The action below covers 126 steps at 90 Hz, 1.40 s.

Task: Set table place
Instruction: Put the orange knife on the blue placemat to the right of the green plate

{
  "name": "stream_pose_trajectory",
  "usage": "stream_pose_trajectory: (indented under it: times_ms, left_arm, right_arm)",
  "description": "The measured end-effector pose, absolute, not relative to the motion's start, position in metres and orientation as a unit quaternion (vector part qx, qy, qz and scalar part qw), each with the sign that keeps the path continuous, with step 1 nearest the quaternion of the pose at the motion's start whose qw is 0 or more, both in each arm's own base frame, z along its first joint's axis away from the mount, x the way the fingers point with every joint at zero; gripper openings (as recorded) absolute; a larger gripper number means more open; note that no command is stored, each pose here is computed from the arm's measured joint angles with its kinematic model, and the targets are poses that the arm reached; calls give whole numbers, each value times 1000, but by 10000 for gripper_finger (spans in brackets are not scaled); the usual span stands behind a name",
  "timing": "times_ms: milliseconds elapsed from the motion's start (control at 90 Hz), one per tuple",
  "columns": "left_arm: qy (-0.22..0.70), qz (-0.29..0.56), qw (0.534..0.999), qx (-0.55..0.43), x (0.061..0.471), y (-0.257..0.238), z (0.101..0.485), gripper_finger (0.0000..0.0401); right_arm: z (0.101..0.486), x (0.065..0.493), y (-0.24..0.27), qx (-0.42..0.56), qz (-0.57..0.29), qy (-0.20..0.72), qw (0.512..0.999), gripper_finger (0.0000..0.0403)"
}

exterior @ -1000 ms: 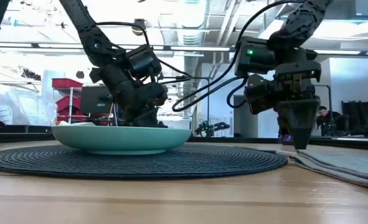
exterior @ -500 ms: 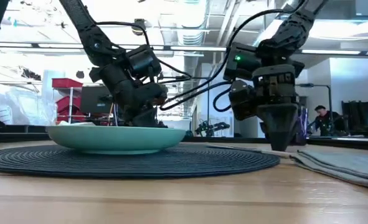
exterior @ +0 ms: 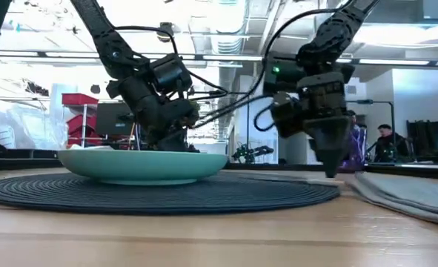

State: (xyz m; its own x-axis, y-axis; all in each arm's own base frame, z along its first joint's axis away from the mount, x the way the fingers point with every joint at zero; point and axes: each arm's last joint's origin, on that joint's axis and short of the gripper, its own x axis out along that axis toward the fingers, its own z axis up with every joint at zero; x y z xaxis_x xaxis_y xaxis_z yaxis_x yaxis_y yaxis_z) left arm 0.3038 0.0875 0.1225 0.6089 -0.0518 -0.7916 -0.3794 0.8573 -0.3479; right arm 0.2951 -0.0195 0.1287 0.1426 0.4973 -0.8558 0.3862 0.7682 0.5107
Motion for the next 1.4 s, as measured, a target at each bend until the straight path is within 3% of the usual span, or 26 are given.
stream_pose_trajectory:
  times_ms: [289,744,967,1400]
  left_arm:
    - [430,103,857,-264,304,88,123,0]
    - [429,107,855,-271,304,88,122,0]
    - [430,103,857,-263,304,88,122,0]
    - [430,102,857,-264,304,87,122,0]
  right_arm:
    - [129,285,14,295,83,705,640,0]
    - [129,293,17,288,82,680,670,0]
    - [122,303,19,274,112,616,730,0]
    - [116,305,28,276,129,584,752,0]
